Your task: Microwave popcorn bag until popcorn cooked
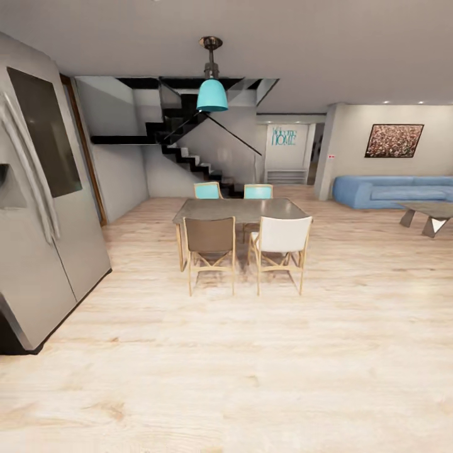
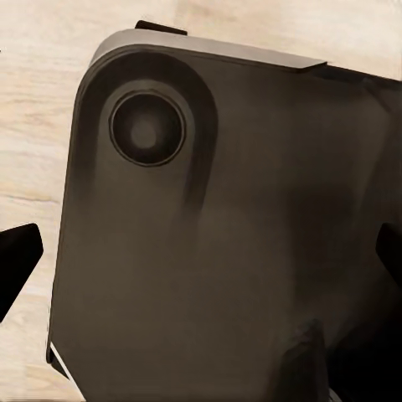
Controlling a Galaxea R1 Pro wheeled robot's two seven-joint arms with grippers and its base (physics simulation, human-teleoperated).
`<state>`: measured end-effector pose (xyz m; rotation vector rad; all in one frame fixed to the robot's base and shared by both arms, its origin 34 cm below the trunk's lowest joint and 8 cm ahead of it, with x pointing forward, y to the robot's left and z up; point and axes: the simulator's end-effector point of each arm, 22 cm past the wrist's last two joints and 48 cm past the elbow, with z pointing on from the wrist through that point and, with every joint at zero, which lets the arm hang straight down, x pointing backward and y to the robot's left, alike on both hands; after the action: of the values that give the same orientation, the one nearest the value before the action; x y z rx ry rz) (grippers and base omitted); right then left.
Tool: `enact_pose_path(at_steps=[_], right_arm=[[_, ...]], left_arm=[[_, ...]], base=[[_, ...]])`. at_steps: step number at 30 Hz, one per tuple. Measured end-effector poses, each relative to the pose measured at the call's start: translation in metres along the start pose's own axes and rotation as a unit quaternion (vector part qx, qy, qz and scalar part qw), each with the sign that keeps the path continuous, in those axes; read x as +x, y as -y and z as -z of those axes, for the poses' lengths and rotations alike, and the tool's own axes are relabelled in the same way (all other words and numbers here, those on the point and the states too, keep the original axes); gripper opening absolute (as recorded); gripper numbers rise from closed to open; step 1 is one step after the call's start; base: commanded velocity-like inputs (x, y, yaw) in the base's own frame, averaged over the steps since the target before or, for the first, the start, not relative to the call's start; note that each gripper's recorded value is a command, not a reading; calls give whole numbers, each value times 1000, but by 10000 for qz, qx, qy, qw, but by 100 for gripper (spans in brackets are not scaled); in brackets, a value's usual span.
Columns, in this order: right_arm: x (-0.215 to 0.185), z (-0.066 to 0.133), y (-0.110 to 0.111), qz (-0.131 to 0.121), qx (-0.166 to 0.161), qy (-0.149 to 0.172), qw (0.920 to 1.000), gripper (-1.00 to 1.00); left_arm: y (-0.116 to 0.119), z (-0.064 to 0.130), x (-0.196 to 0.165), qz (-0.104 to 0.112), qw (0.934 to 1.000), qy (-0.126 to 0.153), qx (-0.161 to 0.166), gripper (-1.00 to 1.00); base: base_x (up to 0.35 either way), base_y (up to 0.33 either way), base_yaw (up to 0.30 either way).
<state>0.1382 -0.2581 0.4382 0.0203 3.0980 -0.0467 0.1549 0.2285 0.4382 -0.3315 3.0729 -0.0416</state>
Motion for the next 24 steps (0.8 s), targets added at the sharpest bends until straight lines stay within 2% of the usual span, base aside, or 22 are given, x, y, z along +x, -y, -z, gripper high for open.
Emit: enact_pose_path(at_steps=[24], right_arm=[[-1,0,-1,28,-9,24,10000,100]], left_arm=[[-1,0,0,7,10000,-8,-4,100]], base=[[0,0,286]])
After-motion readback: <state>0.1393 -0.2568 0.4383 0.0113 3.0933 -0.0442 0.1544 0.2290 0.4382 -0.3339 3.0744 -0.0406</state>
